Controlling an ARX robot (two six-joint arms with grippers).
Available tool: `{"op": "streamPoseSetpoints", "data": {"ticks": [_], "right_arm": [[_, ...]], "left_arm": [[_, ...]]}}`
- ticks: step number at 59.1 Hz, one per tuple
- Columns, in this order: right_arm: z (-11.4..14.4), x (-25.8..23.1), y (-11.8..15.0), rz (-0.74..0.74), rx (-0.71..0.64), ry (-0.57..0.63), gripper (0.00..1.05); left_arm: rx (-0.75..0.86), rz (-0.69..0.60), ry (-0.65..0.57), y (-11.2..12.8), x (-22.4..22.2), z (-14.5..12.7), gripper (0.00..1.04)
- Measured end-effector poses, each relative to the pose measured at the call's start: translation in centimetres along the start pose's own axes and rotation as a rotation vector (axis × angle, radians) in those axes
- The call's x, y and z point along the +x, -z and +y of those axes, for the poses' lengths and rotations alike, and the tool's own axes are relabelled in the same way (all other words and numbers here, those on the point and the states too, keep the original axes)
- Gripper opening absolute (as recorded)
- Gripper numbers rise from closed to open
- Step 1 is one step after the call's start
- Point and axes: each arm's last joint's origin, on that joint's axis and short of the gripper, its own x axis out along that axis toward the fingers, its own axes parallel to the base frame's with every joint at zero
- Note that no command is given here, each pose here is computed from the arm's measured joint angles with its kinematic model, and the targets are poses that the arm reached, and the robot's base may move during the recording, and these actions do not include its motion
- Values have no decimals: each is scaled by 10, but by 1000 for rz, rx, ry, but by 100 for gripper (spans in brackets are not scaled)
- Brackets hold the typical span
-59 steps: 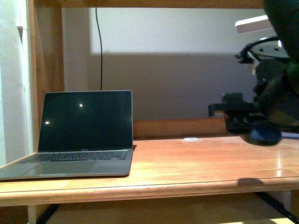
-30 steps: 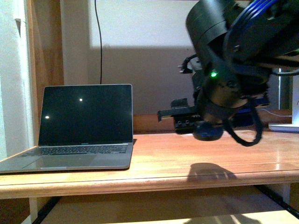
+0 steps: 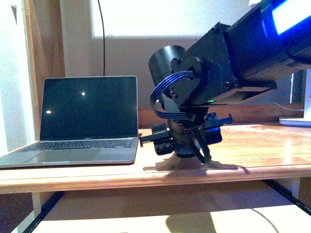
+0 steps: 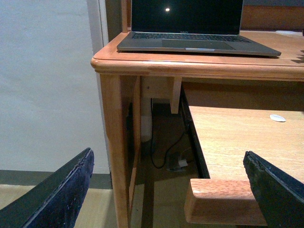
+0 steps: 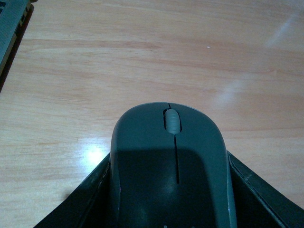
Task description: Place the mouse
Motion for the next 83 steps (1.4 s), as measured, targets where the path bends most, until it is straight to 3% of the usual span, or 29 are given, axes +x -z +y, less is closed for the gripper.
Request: {"op": "streamPoseSetpoints", "data": {"ticks": [3,12,22,30,35,39,53,58,68,83], "right_arm": [[0,1,0,-2,6,4,64],[-8,1,-5,-48,86,-36,98],[-44,-17,-8,-133,179,-117,97],[-108,-58,-2,-271,263,-229,97],[-152,-88,23,-334,280,-312,97],[-186,-107,60,-336,269,-381,97],[-251,-149,181,-227,169,-602,97],[-260,-160,207,-197,141,-679,97],[-266,-172,235,-156,93,-808,97],[-254,-169,253,-115,-25,-822,97]], "left_arm": [[0,0,0,0,0,0,97],[0,0,0,0,0,0,97],[0,0,0,0,0,0,97],[0,0,0,0,0,0,97],[0,0,0,0,0,0,97],[0,0,0,0,0,0,97],[0,0,0,0,0,0,97],[0,0,0,0,0,0,97],[0,0,0,0,0,0,97],[0,0,0,0,0,0,97]]}}
